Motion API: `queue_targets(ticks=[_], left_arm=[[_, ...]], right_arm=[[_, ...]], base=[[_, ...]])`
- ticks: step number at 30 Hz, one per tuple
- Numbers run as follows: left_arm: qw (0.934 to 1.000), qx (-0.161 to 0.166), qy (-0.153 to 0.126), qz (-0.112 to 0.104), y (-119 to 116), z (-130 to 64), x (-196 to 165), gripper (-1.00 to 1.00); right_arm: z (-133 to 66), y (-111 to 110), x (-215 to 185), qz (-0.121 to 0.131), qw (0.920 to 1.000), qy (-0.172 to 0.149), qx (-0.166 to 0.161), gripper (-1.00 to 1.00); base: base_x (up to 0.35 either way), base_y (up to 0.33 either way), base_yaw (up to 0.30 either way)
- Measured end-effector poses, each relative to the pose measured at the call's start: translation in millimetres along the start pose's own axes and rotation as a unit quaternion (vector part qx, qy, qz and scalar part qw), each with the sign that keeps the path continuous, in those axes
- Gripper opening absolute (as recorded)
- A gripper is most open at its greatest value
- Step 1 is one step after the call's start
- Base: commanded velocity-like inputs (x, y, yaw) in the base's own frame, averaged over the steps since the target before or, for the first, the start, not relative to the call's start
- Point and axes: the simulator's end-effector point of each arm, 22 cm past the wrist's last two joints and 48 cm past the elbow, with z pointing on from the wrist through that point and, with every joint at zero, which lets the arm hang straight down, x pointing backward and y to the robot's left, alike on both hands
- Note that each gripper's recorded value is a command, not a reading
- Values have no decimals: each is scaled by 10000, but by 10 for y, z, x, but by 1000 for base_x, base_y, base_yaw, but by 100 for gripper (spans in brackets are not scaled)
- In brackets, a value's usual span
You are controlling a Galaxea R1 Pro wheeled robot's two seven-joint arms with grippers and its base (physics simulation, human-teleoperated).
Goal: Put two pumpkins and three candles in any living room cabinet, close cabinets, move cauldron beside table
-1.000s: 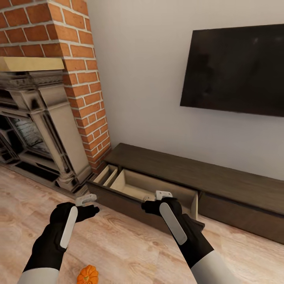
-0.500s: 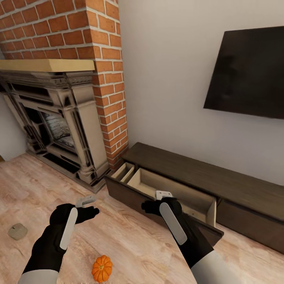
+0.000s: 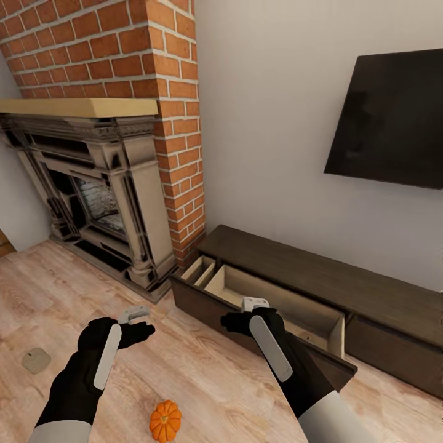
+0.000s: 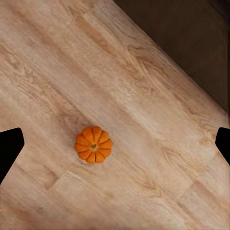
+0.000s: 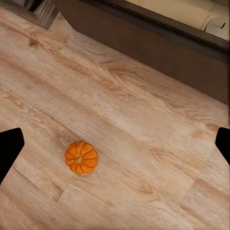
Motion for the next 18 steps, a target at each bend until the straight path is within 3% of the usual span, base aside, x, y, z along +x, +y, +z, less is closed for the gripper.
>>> queue_targets(ticks=[6,18], left_arm=[[10000,11,-39,0,-7,-34,-25,100],[10000,21,-70,3,-15,-61,-45,100]], right_arm=[[-31,21,-17,-20,10000,-26,-2,100],[-59,40,-34,-46,10000,-51,-3,100]], base=[[-106,220,13],[-14,34,262]])
